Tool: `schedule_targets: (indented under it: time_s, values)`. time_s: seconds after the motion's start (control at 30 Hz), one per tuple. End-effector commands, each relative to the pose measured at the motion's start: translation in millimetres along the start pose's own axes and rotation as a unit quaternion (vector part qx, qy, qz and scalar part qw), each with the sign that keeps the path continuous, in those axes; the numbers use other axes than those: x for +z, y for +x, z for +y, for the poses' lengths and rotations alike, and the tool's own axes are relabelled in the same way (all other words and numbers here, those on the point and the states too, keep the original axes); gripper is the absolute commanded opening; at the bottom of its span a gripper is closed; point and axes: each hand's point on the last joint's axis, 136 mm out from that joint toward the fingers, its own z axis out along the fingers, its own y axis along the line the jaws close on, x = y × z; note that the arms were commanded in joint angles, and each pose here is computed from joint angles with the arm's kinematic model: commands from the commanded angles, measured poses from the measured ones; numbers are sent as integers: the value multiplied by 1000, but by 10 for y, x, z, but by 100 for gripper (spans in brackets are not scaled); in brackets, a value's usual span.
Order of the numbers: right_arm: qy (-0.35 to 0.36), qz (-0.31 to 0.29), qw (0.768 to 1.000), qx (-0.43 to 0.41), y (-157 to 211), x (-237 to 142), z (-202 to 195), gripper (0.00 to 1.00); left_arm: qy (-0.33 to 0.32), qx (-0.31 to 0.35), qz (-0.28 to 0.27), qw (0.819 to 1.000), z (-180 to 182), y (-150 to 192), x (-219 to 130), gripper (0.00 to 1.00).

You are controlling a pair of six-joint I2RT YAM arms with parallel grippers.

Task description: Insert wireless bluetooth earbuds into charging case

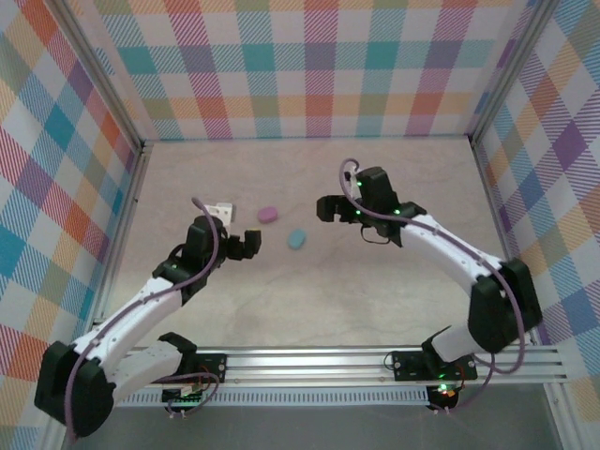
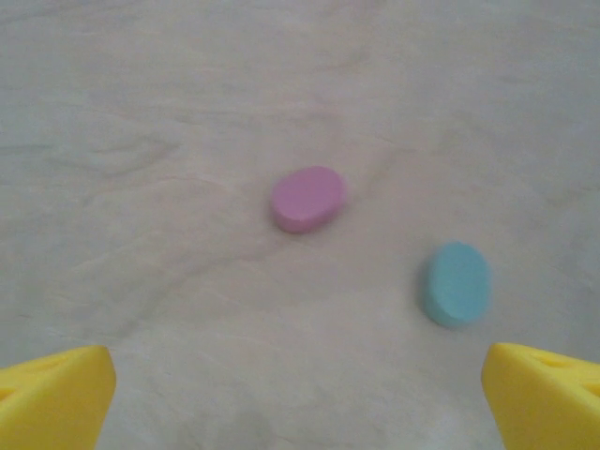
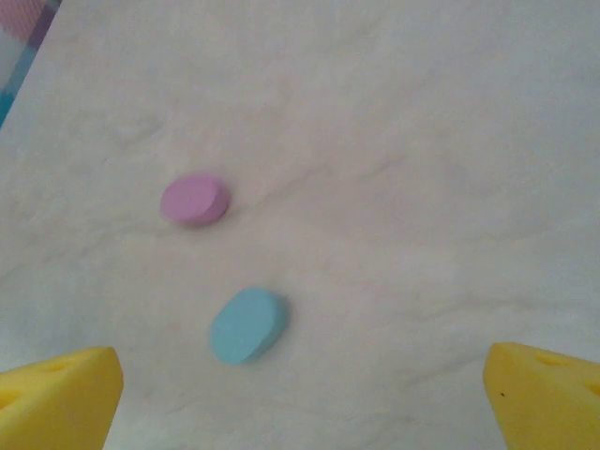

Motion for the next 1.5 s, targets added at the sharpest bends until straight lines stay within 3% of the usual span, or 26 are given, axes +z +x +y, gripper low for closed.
schedule_targets:
  time_s: [0.0,0.13,0.27,0.47,0.57,0.7,0.9,1.0,1.47]
  values:
    - [140,-55,986,-66,-6,-95,-634,100,-59,-14,-54,997,291,-369,131,100]
    - [232,-97,966,-59,47,-221,-1208,100,-131,-13,-58,990,694,-266,361,100]
    - [282,-108,952,-49,175,-307,-1629,100,-161,-1,-52,986,900,-75,522,100]
    - [291,-161,939,-91,128,-401,-1815,100,-153,11,-68,986,985,36,652,100]
    - [282,-185,938,-74,243,-383,-1987,100,-153,24,-84,984,1043,81,721,100]
    - [255,-241,933,-80,226,-403,-2057,100,-153,-16,-96,983,1256,169,819,100]
    - [238,-244,939,-57,356,-229,-2239,100,-129,-27,-85,988,1283,269,919,100]
    - [228,-214,950,-24,358,-182,-2356,100,-128,-26,-86,988,1280,257,922,100]
    - [224,-211,951,-23,366,-192,-2354,100,-127,-25,-87,988,1273,258,920,100]
